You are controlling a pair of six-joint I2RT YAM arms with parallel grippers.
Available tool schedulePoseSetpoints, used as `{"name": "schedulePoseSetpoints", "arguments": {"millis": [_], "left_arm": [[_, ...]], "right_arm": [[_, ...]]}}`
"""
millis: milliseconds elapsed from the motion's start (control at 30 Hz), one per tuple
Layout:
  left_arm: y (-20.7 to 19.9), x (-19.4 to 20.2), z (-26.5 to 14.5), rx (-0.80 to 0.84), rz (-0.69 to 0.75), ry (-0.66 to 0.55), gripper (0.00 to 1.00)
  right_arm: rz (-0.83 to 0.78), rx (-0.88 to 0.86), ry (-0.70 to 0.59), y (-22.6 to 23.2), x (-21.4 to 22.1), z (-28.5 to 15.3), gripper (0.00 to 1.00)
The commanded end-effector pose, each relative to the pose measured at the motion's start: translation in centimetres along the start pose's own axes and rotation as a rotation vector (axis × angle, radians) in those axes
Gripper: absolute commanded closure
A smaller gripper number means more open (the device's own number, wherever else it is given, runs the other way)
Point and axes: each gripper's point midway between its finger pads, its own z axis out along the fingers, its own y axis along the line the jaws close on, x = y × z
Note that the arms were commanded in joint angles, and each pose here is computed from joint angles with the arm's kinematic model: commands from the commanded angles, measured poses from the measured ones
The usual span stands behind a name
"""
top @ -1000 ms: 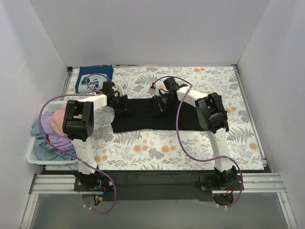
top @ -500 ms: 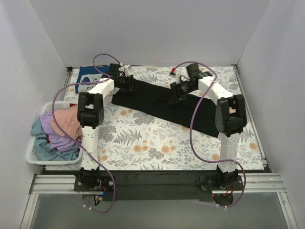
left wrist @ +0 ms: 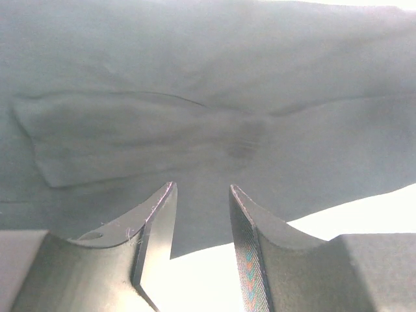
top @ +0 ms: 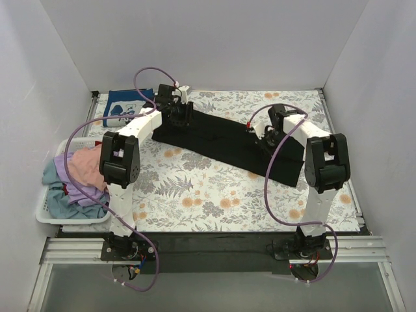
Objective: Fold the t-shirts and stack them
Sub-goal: Fold the tshirt
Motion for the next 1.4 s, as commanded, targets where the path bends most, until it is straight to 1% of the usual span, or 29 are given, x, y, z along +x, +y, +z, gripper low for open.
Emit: {"name": "schedulePoseSetpoints", "arguments": {"millis": [0, 133, 267, 367, 400, 467, 500, 533, 633, 667, 700, 767, 800, 833, 867, 1000, 1067, 1133, 1167, 1200, 1233, 1267, 1300, 1333, 1367], "left_arm": [[-0.5, -1.0, -3.0, -0.039, 0.010, -0.046, 0.63], [-0.4, 0.1, -3.5, -0.062, 0.010, -0.024, 0.63], [-0.6, 1.2, -3.3, -0.112, 0.016, 0.010, 0.62], [-0.8, 1.7, -3.2, -0.125, 0.018, 0.025, 0.62], [-0.9, 2.0, -3.0, -0.128, 0.013, 0.032, 0.62], [-0.7, 2.6, -2.8, -0.148, 0.008, 0.054, 0.63], [-0.7, 3.0, -2.5, -0.152, 0.006, 0.068, 0.64], [-0.7, 3.3, -2.4, -0.156, 0.002, 0.078, 0.64], [-0.5, 4.4, -2.0, -0.159, -0.009, 0.118, 0.64], [-0.5, 4.7, -1.8, -0.154, -0.010, 0.130, 0.64], [-0.6, 5.1, -1.8, -0.152, -0.009, 0.141, 0.64], [-0.7, 6.2, -1.5, -0.160, -0.002, 0.174, 0.64], [-0.6, 6.4, -1.4, -0.165, 0.003, 0.179, 0.64], [-0.4, 6.7, -1.2, -0.170, 0.008, 0.188, 0.64], [-0.2, 7.0, -1.1, -0.184, 0.013, 0.197, 0.64], [0.5, 7.8, 0.3, -0.198, 0.024, 0.231, 0.65], [0.9, 9.4, 1.7, -0.204, 0.040, 0.285, 0.65], [0.8, 9.7, 2.7, -0.200, 0.051, 0.305, 0.66], [0.4, 10.1, 3.3, -0.183, 0.060, 0.318, 0.66], [0.7, 11.4, 4.5, -0.177, 0.066, 0.352, 0.66], [0.4, 10.5, 5.1, -0.167, 0.075, 0.341, 0.67], [-0.1, 10.7, 5.9, -0.156, 0.087, 0.354, 0.67], [0.3, 12.2, 7.4, -0.153, 0.073, 0.396, 0.67], [0.1, 12.4, 7.9, -0.145, 0.062, 0.414, 0.68], [-0.9, 11.1, 8.7, -0.106, 0.061, 0.387, 0.68]], "right_arm": [[-0.045, 0.043, 0.081, -1.0, 2.2, 0.3, 0.77], [-0.047, 0.033, 0.146, -0.6, 4.7, 1.8, 0.78], [-0.064, -0.012, 0.241, 1.4, 8.1, 3.5, 0.82], [-0.081, -0.045, 0.264, 3.2, 8.9, 4.0, 0.84], [-0.078, -0.071, 0.271, 4.4, 9.5, 4.0, 0.84], [-0.131, -0.127, 0.292, 7.4, 9.8, 4.4, 0.84], [-0.155, -0.164, 0.304, 9.3, 10.6, 4.6, 0.84], [-0.218, -0.187, 0.327, 11.5, 10.5, 5.0, 0.84], [-0.286, -0.255, 0.369, 15.5, 11.0, 5.8, 0.84], [-0.293, -0.278, 0.368, 16.4, 10.7, 5.9, 0.84], [-0.288, -0.342, 0.356, 18.1, 10.5, 6.0, 0.83], [-0.328, -0.434, 0.353, 21.1, 9.6, 5.1, 0.82], [-0.327, -0.508, 0.316, 22.9, 8.8, 4.5, 0.81], [-0.349, -0.536, 0.271, 23.9, 7.2, 3.9, 0.79], [-0.344, -0.564, 0.263, 24.4, 6.8, 2.9, 0.78], [-0.321, -0.543, 0.140, 23.2, 2.6, 0.4, 0.76], [-0.269, -0.516, 0.076, 21.2, 0.9, -0.9, 0.75], [-0.221, -0.470, 0.059, 18.8, 0.9, -1.8, 0.75], [-0.209, -0.443, 0.060, 17.9, 1.0, -1.9, 0.75], [-0.210, -0.384, 0.091, 16.5, 1.8, -1.8, 0.75], [-0.211, -0.350, 0.102, 15.3, 2.4, -1.8, 0.75], [-0.210, -0.323, 0.121, 14.4, 3.0, -1.7, 0.76], [-0.204, -0.285, 0.164, 13.5, 4.3, -1.5, 0.76], [-0.192, -0.258, 0.170, 12.6, 4.7, -1.5, 0.77], [-0.185, -0.242, 0.184, 12.1, 5.3, -1.5, 0.77]]}}
